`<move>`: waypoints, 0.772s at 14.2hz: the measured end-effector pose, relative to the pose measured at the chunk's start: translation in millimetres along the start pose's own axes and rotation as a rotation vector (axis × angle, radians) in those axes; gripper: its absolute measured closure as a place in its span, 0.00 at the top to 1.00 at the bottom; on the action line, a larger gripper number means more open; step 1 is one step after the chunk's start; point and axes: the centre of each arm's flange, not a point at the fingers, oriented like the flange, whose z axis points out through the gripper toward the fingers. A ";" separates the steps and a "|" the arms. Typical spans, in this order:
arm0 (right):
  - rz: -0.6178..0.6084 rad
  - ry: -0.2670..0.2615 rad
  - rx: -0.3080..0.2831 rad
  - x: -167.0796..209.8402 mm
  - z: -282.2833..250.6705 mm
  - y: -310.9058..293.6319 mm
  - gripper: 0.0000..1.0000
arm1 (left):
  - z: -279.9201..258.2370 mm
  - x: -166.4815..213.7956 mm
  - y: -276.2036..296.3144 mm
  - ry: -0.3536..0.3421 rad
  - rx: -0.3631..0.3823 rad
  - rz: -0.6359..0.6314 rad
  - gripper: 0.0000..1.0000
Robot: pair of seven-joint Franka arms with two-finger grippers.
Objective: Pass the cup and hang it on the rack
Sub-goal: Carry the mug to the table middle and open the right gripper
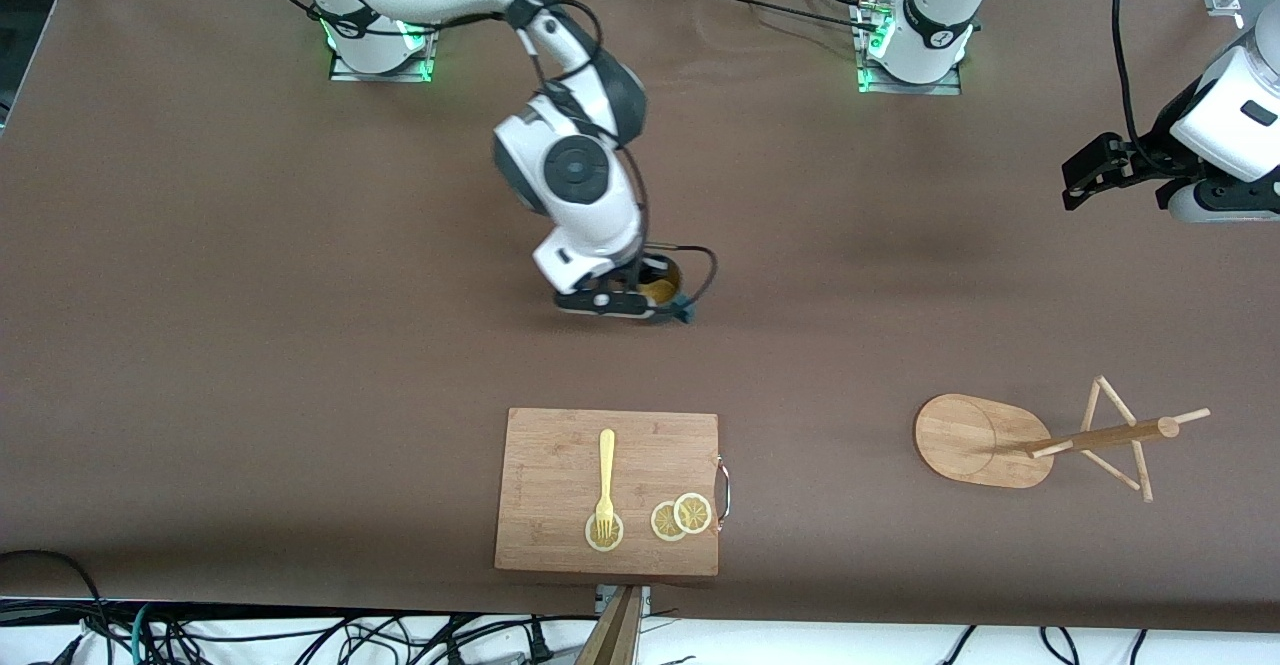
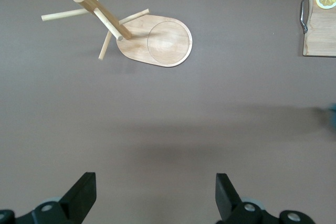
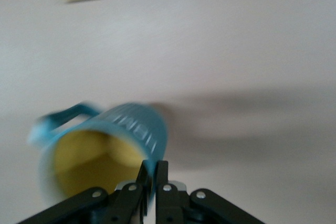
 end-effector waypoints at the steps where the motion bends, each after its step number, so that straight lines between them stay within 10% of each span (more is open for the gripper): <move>1: 0.000 0.006 0.015 -13.7 16.2 -18.6 0.11 | -4.0 0.3 -1.4 0.009 -0.001 -0.003 1.00; 6: -0.007 0.011 0.018 -36.8 35.0 -43.0 0.15 | -10.8 2.3 -5.0 0.024 -0.003 -0.009 1.00; 11: 0.025 0.006 -0.013 -11.7 -13.9 -30.1 0.53 | -0.1 6.3 13.8 0.001 -0.003 0.024 1.00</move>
